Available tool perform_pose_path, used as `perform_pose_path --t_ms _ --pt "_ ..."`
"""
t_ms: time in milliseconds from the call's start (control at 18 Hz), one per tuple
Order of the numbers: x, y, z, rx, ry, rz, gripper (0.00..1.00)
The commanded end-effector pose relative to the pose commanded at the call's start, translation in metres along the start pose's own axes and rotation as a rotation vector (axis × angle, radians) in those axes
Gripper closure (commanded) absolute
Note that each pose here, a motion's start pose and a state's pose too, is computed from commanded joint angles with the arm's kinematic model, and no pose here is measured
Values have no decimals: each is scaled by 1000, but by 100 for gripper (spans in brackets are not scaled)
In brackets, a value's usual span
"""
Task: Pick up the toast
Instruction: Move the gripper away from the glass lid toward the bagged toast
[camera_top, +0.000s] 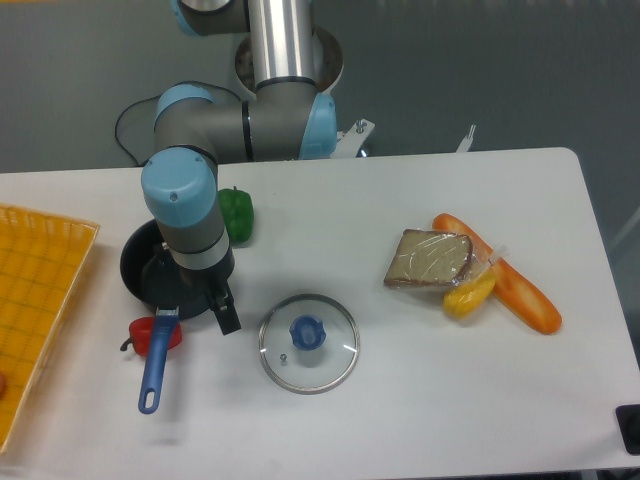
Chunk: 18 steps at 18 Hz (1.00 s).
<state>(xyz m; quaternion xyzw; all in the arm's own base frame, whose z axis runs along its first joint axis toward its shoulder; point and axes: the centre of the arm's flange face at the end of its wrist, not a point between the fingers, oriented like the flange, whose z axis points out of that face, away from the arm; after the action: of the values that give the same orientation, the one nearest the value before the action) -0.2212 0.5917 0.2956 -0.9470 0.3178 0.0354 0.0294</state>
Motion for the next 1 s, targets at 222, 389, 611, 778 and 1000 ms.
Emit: perform_pose_path --t_ms 222,389,611,778,1000 --pt "-8 13 0 -39 -13 17 0" --pt "-20 38 2 -54 -5 63 0" --pt "-38 82 6 -59 9 109 0" --pt "-53 115 16 -65 30 171 0" --pt "-59 147 17 -70 43 207 0"
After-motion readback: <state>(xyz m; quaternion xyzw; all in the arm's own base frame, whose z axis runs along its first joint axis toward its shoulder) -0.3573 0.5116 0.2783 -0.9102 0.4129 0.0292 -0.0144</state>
